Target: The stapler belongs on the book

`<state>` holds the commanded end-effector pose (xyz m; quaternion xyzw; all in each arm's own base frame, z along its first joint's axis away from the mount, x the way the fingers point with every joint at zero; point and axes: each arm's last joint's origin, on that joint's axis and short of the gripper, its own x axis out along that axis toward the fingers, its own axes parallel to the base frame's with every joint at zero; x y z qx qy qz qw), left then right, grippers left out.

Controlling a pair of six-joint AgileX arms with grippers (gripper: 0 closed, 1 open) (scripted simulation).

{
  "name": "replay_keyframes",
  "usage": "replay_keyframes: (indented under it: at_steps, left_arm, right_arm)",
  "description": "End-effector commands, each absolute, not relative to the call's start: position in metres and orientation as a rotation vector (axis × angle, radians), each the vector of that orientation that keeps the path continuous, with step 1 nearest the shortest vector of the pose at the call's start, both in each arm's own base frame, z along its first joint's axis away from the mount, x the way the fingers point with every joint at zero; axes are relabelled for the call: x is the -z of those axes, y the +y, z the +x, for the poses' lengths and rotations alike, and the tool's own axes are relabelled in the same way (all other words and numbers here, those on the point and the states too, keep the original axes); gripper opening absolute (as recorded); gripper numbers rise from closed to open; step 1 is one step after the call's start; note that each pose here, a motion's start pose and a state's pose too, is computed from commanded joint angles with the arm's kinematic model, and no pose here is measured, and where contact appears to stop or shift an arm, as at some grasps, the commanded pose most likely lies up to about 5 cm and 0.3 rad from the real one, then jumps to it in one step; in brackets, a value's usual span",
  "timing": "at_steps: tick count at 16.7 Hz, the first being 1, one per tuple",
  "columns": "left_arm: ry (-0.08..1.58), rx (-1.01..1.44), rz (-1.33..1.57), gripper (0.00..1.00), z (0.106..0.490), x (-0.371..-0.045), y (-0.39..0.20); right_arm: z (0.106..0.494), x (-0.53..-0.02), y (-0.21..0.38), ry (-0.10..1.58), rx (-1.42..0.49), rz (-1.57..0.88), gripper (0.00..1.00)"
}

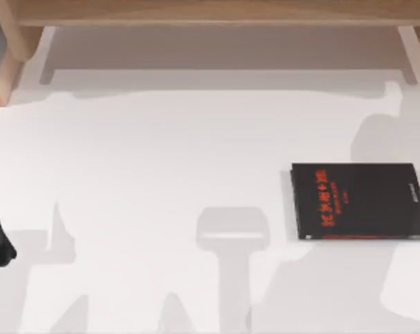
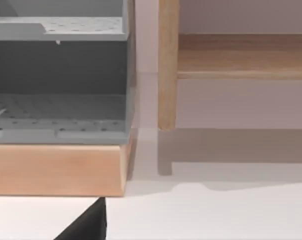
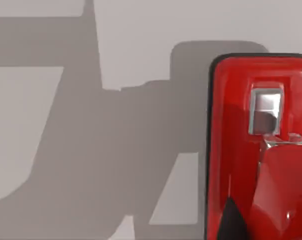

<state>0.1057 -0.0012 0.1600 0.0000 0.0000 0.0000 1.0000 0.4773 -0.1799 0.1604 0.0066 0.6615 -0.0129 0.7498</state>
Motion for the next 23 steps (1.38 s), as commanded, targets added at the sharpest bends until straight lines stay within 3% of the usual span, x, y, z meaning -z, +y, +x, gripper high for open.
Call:
replay_keyframes:
  at_steps: [7, 14, 23]
  left_arm:
    - [0.0, 0.0, 0.0, 1.0, 0.106, -0.16, -0.001]
    - [0.0, 0.0, 0.0, 1.0, 0.106, -0.16, -0.001]
    - [0.0, 0.0, 0.0, 1.0, 0.106, -0.16, -0.001]
  right_arm:
    - [0.453, -0.229, -0.161, 1.308, 0.162, 0.076, 0.0]
    - [0.425, -0.282, -0.079, 1.16, 0.192, 0.133, 0.0]
    - [0.381, -0.238, 0.055, 1.295, 0.054, 0.127, 0.0]
